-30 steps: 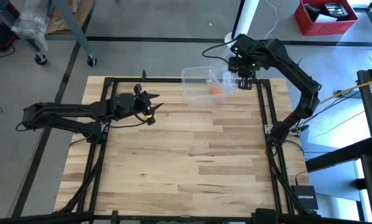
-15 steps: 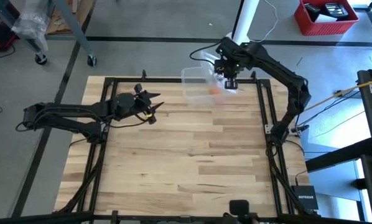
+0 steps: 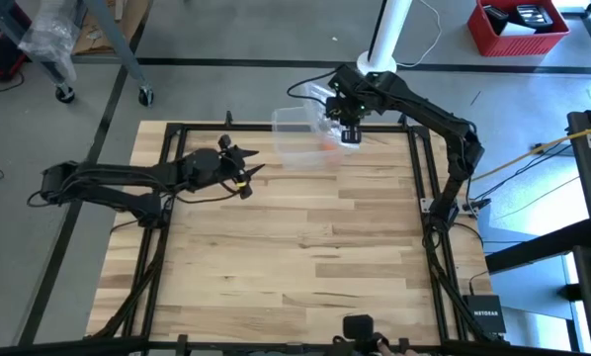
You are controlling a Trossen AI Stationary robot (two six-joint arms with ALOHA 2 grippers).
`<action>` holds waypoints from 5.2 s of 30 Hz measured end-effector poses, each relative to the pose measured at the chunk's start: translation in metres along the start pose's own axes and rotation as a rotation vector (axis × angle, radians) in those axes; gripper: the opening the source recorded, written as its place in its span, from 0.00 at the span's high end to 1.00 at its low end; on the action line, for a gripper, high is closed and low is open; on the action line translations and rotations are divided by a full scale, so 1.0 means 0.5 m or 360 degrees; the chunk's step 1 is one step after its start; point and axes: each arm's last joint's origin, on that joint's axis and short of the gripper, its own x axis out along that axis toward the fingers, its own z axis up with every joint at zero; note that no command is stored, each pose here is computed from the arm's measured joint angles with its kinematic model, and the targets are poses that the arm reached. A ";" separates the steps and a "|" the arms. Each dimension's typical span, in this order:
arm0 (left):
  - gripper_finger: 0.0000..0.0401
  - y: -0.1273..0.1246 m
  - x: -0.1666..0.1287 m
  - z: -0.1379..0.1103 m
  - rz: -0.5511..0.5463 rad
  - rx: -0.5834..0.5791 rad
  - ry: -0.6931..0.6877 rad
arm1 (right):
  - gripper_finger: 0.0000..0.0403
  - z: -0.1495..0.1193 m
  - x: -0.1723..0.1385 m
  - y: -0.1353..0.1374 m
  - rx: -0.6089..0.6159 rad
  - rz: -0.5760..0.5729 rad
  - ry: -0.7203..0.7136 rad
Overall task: Roll bandage
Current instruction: Close the transparent bin, then return to Home Position
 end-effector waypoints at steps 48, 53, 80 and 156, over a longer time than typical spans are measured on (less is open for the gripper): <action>0.54 0.147 0.201 -0.194 -0.0292 -0.0139 0.0214 | 0.91 0.119 0.126 0.022 -0.0048 -0.0067 -0.0322; 0.54 0.147 0.201 -0.194 -0.0291 -0.0138 0.0209 | 0.91 0.127 0.149 0.032 -0.0066 -0.0012 -0.0313; 0.54 0.147 0.201 -0.194 -0.0287 -0.0160 0.0219 | 0.79 0.147 0.222 0.058 -0.0098 0.0125 -0.0285; 0.99 0.067 -0.073 -0.126 -0.0427 -0.0410 -0.0251 | 0.96 -0.327 0.088 0.414 0.1014 0.0215 -0.1615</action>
